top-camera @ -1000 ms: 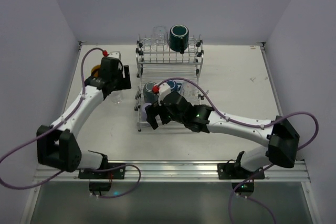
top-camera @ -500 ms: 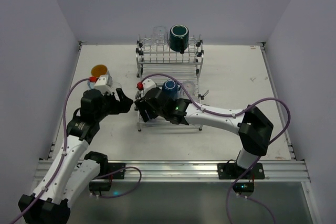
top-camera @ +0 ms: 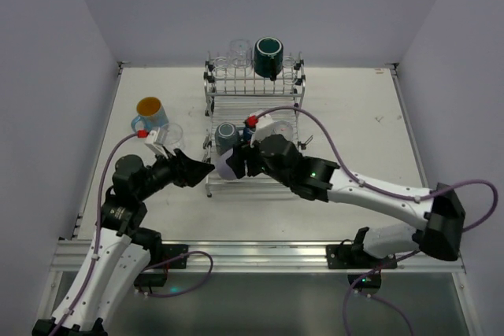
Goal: Unload the cups from the dish rack
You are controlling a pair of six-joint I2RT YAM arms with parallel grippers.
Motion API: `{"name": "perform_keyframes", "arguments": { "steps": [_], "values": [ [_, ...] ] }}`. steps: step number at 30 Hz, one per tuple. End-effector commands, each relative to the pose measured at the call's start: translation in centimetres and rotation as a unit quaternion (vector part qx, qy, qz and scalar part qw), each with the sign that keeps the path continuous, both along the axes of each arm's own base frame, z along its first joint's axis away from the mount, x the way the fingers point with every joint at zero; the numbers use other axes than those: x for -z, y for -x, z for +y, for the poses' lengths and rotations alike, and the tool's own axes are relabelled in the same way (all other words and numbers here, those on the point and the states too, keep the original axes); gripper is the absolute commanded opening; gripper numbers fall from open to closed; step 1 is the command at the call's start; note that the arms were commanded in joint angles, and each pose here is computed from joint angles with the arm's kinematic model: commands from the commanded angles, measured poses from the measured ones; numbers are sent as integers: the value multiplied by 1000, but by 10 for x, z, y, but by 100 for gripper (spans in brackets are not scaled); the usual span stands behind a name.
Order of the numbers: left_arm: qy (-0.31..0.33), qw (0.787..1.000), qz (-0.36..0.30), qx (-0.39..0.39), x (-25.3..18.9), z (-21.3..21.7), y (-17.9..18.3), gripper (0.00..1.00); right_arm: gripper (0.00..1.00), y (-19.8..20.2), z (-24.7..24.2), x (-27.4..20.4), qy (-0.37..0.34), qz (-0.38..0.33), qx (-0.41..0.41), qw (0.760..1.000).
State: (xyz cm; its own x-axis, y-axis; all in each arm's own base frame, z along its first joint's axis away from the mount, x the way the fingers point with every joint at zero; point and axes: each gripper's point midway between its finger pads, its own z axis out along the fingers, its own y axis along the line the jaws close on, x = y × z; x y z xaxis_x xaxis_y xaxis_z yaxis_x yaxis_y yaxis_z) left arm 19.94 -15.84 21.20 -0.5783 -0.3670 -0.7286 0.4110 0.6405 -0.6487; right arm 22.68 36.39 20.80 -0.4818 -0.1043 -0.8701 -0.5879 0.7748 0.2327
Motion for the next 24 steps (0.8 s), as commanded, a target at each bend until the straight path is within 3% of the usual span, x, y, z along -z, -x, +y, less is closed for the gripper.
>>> {"name": "perform_keyframes", "arguments": {
  "steps": [1,9,19,23,24],
  "values": [
    [81,993,-27,86,-37,-24,20,73,21,7,-8,-91,-178,-40,14,983],
    [147,976,-10,158,-48,-39,41,67,18,33,-32,-123,-302,-24,-14,953],
    [202,956,-26,212,-66,-45,59,69,21,49,-13,-121,-347,17,-64,936],
    [216,954,-31,207,-68,-45,59,54,23,51,-3,-114,-358,39,-79,929],
    [218,953,-32,206,-69,-44,59,41,23,51,0,-110,-360,50,-80,928]
  ]
}}
